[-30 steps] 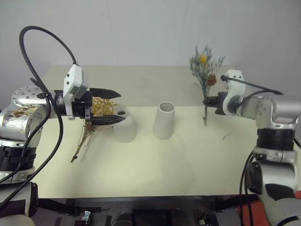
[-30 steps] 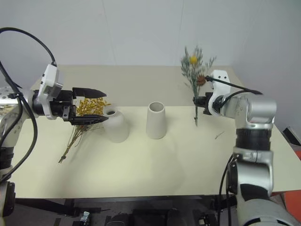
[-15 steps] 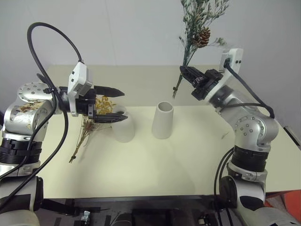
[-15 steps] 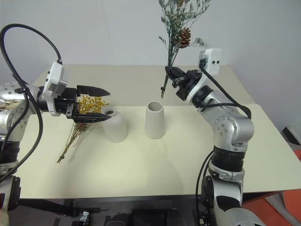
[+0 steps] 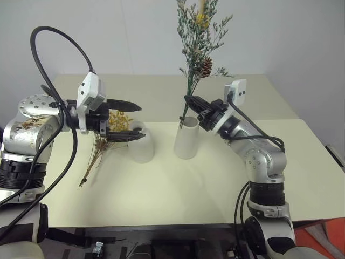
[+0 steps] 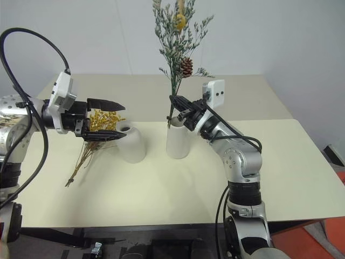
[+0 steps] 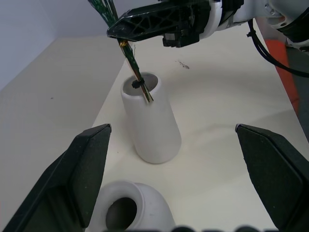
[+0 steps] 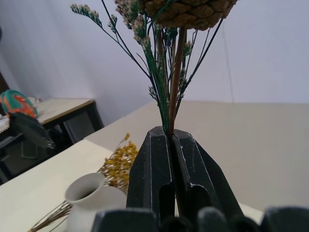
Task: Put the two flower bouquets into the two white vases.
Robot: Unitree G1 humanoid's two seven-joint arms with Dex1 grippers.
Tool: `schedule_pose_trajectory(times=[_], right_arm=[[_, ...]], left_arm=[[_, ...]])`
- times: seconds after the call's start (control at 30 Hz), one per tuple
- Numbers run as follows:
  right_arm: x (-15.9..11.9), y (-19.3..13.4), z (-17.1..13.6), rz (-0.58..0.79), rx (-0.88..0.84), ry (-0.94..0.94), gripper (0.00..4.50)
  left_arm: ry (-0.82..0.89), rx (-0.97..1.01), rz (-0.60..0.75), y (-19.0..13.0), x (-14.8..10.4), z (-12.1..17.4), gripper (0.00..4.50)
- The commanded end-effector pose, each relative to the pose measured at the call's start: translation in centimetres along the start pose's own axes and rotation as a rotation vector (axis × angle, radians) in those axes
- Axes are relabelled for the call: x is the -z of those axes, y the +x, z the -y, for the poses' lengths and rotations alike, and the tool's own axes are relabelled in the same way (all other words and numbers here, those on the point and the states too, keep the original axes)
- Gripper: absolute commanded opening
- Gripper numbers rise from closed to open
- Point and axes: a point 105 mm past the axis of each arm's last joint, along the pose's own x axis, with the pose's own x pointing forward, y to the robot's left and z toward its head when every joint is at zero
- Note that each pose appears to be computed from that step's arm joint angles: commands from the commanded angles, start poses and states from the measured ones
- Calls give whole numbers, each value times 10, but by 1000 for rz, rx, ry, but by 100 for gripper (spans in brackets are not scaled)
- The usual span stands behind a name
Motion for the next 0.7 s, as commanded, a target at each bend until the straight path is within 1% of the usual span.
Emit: schedule_pose_trajectory(times=[0.03,0.13,0.3,0.57,0.7], right_arm=[[-16,-1,-3,55,-19,-19,2],[-30,-1,-6,82,-43,21,2],[-39,-2,-13,93,-78,57,2],[-33,-3,-5,78,-45,35,2],[-31,-1,1,86,-21,9,2]], left_arm=[[48,-26,12,-8,-12,-1,450],[49,-27,12,-9,-12,0,450],[50,-27,14,-9,-13,0,450],[50,-16,26,-6,-14,-1,450],[32,-19,61,-5,-19,-4,450]])
